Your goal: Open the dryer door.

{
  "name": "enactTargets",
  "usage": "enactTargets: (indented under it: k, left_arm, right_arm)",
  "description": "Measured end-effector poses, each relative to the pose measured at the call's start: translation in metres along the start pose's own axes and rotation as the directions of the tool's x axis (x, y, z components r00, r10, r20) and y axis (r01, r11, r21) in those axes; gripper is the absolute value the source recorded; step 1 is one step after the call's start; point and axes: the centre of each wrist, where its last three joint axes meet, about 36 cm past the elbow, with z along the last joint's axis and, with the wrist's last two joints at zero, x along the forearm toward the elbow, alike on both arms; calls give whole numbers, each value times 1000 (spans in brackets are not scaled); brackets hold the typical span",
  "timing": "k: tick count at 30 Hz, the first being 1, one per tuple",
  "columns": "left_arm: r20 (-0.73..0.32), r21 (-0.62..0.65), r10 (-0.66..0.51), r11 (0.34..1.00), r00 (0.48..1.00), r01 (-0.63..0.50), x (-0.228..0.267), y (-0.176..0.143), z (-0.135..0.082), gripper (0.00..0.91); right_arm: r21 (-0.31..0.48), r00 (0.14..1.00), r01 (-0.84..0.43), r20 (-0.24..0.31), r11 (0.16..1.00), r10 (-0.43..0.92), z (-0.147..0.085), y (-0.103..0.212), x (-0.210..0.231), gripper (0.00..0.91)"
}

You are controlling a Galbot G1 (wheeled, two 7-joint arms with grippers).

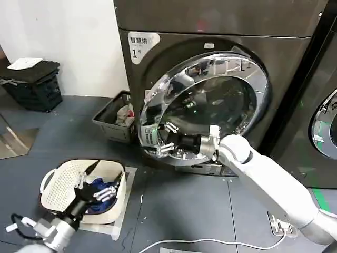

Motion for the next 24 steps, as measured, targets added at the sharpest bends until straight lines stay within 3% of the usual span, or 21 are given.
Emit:
enactTargets:
  k: [8,15,24]
  left_arm:
    - [-2,-28,13,1000,1000,-13,-12,19,-1,907]
    - [8,-25,33,999,999,-33,-26,31,0,907]
    - [25,-38,87,996,996,-86,-55,42,0,907]
  right_arm:
    - [14,996,94,0,996,-94,-10,12,25,907]
    - [57,982,175,56,983,-178,-4,10,54,907]
    - [104,961,266,46,958,-272,-5,7,94,907]
